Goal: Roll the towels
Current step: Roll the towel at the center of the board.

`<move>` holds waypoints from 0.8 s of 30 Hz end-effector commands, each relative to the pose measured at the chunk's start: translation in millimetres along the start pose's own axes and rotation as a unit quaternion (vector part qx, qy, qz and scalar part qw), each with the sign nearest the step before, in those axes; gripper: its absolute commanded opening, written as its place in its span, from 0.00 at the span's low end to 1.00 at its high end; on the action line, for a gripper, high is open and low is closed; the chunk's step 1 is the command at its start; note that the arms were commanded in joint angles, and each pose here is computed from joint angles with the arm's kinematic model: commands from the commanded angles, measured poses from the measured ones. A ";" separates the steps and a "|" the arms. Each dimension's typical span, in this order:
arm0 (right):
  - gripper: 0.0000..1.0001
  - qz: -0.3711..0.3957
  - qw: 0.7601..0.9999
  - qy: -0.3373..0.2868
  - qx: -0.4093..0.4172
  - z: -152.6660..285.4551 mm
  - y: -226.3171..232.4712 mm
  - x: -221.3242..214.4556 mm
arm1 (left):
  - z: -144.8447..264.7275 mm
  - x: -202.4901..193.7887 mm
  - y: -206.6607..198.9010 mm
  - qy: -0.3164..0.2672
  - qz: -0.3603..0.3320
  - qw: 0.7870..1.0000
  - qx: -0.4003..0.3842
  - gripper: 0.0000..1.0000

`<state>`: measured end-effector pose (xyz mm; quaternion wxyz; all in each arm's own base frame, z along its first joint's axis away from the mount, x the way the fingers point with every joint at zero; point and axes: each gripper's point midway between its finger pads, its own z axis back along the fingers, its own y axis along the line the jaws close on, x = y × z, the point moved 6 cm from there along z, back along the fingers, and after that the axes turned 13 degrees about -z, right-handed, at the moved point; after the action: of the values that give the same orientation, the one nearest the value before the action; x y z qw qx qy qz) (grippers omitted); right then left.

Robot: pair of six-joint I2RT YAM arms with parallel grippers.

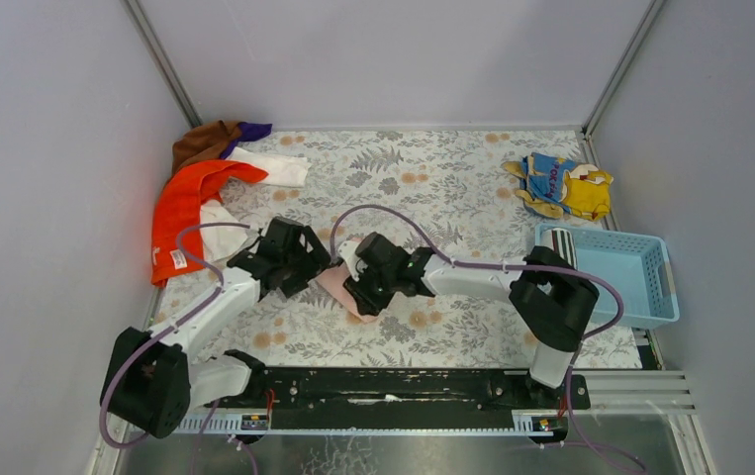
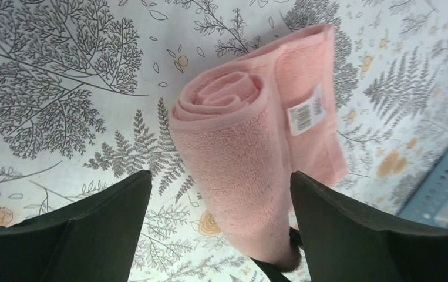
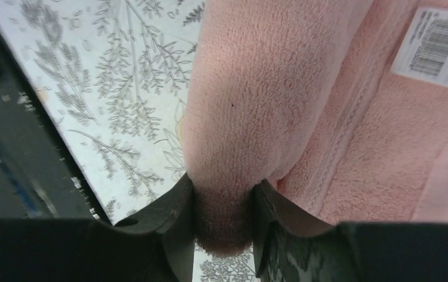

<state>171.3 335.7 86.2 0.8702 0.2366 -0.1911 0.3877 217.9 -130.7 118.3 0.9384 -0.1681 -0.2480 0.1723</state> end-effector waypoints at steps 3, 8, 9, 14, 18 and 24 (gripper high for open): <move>0.27 -0.141 0.961 0.144 0.189 -5.0 10.6 -50.0 | 26.3 8.8 9.1 -0.025 -0.001 1.000 0.018 0.89; 0.27 -0.212 0.934 0.146 0.248 -4.5 -0.7 -48.6 | 23.9 -3.6 12.5 -0.006 0.005 1.000 0.002 0.89; 0.27 -0.224 0.930 0.147 0.253 -5.8 -3.8 -48.7 | 21.1 -6.4 13.6 -0.001 0.006 1.000 0.000 0.88; 0.27 -0.277 0.904 0.161 0.283 -16.2 -16.5 -54.5 | 4.4 -12.2 17.5 0.016 0.003 1.000 0.007 0.85; 0.28 -0.296 0.901 0.161 0.273 -22.0 -23.1 -57.0 | -13.3 -12.4 20.4 0.028 -0.003 0.999 0.026 0.81; 0.33 -0.279 0.932 0.119 0.199 -12.2 -31.9 -47.6 | -40.2 -26.3 33.5 0.064 -0.007 0.996 0.054 0.71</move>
<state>186.4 321.4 67.3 0.8341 0.5005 0.0526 0.2261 215.2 -128.6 88.3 0.9495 -0.1627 -0.2031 0.1754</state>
